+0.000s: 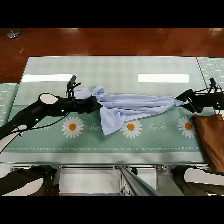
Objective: Fold the shirts.
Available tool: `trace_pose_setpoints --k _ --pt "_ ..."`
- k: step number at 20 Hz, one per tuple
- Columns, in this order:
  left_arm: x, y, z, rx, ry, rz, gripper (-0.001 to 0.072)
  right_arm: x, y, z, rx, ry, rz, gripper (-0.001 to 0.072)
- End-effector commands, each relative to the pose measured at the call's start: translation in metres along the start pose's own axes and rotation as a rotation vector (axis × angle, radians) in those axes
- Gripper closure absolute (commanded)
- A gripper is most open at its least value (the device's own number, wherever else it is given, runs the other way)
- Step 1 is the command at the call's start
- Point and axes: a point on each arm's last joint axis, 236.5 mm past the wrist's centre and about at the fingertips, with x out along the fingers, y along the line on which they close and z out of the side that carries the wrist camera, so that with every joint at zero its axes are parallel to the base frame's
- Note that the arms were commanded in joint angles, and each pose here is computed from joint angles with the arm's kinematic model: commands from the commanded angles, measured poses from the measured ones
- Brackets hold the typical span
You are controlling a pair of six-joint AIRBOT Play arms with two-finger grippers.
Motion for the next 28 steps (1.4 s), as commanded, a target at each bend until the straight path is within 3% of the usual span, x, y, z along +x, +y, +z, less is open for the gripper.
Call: trace_pose_setpoints --k 1,2,4,5,10,14,17,20,24,28 --pt "0.0 0.0 0.0 -0.001 0.003 -0.002 0.0684 0.023 0.016 -0.004 0.001 0.078 0.003 0.0095" --pt "0.0 0.0 0.0 -0.001 0.003 -0.002 0.0684 0.027 0.02 -0.006 -0.004 0.098 0.006 0.0134" --pt "-0.001 -0.003 0.002 0.005 -0.001 -0.007 0.0684 0.028 0.032 -0.007 -0.029 0.121 0.022 0.0561" --pt "-0.003 -0.009 0.006 0.012 -0.005 -0.017 0.0684 0.024 0.038 -0.004 -0.076 0.123 0.034 0.0691" --pt "-0.075 -0.09 0.098 0.173 -0.211 -0.152 0.0685 -0.053 0.121 0.049 -0.307 0.001 0.12 0.0693" --pt "-0.22 -0.217 0.187 0.434 -0.564 -0.282 0.0685 -0.188 0.26 0.081 -0.604 -0.351 0.222 0.0693" --pt "-0.327 -0.297 0.19 0.624 -0.738 -0.331 0.0685 -0.295 0.328 0.055 -0.769 -0.584 0.249 0.0693" --pt "-0.411 -0.334 0.165 0.791 -0.873 -0.216 0.0685 -0.387 0.349 -0.003 -0.868 -0.758 0.27 0.0693" --pt "-0.491 -0.35 0.113 0.917 -1.079 0.012 0.0685 -0.471 0.32 -0.082 -0.954 -0.93 0.131 0.0693" --pt "-0.543 -0.364 0.046 1.013 -1.264 0.212 0.0685 -0.525 0.301 -0.148 -0.987 -1.076 0.091 0.0693"
